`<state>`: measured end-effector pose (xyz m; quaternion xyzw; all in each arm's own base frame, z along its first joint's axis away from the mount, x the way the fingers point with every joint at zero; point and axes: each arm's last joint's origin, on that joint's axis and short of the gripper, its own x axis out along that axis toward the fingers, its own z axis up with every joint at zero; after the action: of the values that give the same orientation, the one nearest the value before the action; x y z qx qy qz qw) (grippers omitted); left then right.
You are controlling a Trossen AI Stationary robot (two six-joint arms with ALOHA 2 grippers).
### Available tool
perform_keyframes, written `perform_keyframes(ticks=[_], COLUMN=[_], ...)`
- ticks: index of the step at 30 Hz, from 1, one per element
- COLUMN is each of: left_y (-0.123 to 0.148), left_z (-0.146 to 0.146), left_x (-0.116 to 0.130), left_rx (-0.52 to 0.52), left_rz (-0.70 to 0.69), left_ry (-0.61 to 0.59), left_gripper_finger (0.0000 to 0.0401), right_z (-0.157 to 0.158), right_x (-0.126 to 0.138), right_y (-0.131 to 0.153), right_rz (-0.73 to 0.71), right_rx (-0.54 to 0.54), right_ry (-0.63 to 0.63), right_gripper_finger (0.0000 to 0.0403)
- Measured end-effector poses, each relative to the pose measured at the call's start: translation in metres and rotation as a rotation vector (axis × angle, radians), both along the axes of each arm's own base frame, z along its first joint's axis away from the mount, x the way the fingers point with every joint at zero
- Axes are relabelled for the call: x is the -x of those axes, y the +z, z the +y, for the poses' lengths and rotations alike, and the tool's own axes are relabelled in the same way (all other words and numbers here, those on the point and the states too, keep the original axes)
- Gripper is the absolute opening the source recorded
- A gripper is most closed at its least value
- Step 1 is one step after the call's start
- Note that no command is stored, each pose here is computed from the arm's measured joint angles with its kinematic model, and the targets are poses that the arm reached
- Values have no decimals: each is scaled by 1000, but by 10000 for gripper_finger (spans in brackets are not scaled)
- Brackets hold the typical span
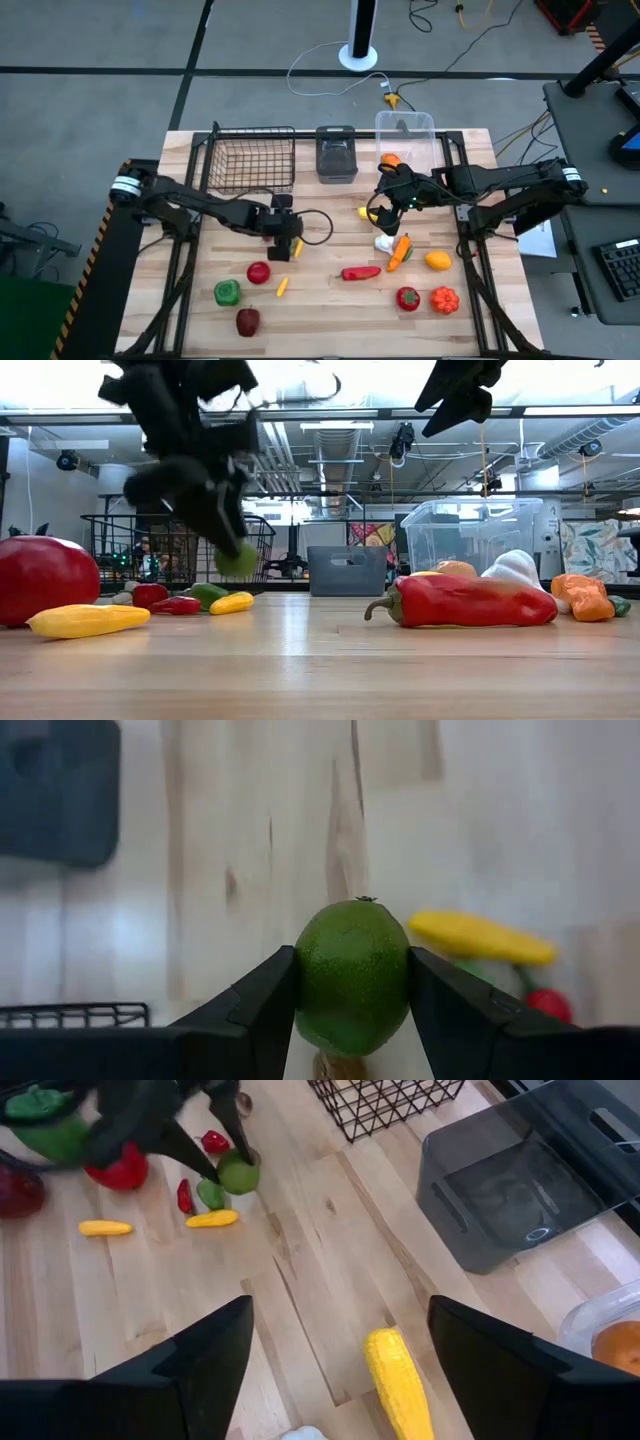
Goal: Sort produce into baskets
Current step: Put the green lemon into the black basket
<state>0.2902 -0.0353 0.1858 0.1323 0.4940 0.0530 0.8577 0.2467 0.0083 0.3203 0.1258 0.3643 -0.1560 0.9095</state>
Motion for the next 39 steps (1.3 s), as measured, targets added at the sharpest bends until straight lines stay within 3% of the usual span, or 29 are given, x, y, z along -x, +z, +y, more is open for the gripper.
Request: perform_keyframes(ticks=[7, 10, 14, 19, 23, 27, 31, 36, 39], left_y=[57, 83, 110, 128, 129, 121, 107, 89, 82], left_z=[-2, 5, 30, 70, 108, 143, 168, 191, 198], left_x=[13, 27, 52, 85, 101, 110, 110, 99, 90], left_rx=[7, -53, -176, -202, -157, -23, 104, 121, 111], left_rz=[-102, -177, -239, -249, -220, -186, -140, -31, 89], left_ry=[-26, 2, 154, 353, 507, 579, 575, 595, 493], left_gripper_finger=[161, 161, 161, 155, 153, 152, 152, 152, 152], right_z=[0, 0, 0, 0, 0, 0, 0, 0, 0], right_x=[0, 0, -1, -2, -3, -3, -3, -3, -3], right_y=[0, 0, -1, -2, -3, -4, -6, -6, -6], right_rz=[-2, -6, -15, -23, -32, -27, -25, -29, -30], right_rx=[0, 0, -1, -1, -1, -1, -1, -1, -1], right_ry=[0, 0, 0, 0, 1, 0, 0, 0, 0], right_gripper_finger=[296, 293, 288, 286, 290, 292, 288, 283, 284])
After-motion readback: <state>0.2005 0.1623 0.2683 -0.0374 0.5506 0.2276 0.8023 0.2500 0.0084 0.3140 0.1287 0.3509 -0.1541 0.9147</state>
